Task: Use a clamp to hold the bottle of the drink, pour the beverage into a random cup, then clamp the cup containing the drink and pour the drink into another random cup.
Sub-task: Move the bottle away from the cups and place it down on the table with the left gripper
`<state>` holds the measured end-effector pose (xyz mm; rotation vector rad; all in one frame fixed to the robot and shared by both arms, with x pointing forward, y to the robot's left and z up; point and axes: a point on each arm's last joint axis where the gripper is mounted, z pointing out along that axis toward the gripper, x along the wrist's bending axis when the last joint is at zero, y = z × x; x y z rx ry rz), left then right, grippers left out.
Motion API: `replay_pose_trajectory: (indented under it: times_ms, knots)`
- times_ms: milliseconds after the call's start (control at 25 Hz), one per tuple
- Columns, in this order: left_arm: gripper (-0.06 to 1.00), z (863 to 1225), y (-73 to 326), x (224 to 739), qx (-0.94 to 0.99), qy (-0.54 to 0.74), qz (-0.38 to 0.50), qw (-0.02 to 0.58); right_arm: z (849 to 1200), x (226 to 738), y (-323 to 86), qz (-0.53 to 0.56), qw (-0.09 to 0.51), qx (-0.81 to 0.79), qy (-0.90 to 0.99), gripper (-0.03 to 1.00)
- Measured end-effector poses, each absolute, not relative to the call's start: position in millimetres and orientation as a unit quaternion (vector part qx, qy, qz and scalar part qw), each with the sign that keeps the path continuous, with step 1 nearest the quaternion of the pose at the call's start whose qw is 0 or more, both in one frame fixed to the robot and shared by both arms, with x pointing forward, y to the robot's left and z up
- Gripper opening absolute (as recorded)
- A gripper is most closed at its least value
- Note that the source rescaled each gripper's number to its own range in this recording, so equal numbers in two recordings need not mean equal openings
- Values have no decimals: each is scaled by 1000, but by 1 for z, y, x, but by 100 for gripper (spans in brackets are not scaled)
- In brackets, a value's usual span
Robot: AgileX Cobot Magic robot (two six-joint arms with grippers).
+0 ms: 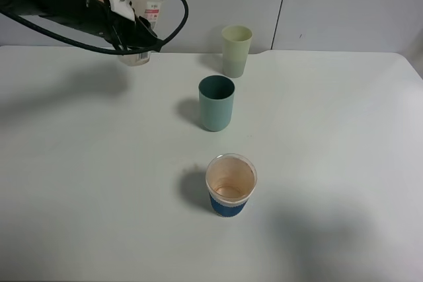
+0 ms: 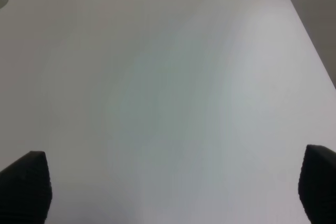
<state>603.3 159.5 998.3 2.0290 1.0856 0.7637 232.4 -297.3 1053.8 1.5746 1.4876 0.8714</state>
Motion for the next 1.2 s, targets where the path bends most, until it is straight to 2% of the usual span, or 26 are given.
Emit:
replay_pose_trajectory:
  times_ms: [120,240,480,840,1200]
  knots:
    - [5,990,162,599,764,436,298,369,1054,232,-297,343,393,620,586,100]
    - [5,976,161,588,730,452,284,428,1054,232,-297,343,393,620,586,100]
    - [5,959,162,567,712,402,290,498,1054,232,-297,343,393,620,586,100]
    - [5,932,200,550,718,419,292,473,1054,232,-297,343,393,620,586,100]
    - [5,927,211,555,716,346,298,528,1054,232,-297,343,393,620,586,100]
